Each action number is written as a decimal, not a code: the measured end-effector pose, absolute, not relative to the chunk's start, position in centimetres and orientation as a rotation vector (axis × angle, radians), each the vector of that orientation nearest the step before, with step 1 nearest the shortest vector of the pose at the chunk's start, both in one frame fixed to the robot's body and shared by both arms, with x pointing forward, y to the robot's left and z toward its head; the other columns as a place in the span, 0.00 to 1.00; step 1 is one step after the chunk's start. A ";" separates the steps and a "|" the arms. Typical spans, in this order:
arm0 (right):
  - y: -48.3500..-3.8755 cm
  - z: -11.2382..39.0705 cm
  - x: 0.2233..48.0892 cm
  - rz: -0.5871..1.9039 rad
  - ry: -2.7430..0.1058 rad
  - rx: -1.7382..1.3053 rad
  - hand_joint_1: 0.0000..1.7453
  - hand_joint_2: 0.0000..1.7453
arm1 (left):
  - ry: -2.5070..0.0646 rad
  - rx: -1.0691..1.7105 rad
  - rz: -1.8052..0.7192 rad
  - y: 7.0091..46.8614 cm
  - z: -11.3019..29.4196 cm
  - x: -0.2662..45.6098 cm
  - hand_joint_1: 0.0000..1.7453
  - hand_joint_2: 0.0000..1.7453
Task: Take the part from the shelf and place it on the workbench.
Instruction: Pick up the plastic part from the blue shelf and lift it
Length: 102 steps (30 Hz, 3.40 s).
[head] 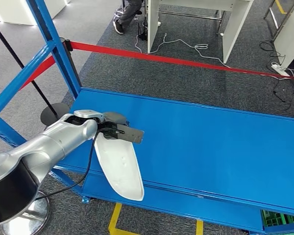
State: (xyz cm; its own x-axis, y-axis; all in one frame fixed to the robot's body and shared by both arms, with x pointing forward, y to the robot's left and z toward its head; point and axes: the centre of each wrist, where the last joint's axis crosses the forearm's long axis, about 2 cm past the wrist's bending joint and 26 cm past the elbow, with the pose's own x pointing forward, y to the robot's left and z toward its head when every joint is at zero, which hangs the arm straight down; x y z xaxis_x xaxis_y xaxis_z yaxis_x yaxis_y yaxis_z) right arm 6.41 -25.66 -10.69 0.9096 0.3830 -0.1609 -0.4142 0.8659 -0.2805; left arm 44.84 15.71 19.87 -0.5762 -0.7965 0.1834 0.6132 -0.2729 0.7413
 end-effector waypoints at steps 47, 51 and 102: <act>-25.5 -10.7 6.4 0.416 0.106 -0.338 0.00 1.00 | -2.062 -0.533 0.257 12.8 17.0 32.8 0.89 1.00; -25.3 -10.6 6.4 0.409 0.111 -0.347 0.00 1.00 | -1.998 -0.416 0.431 12.9 16.8 31.9 0.89 1.00; -25.0 -10.6 6.6 0.429 0.090 -0.320 0.00 1.00 | -2.216 -1.251 -0.047 8.4 19.1 25.6 0.89 1.00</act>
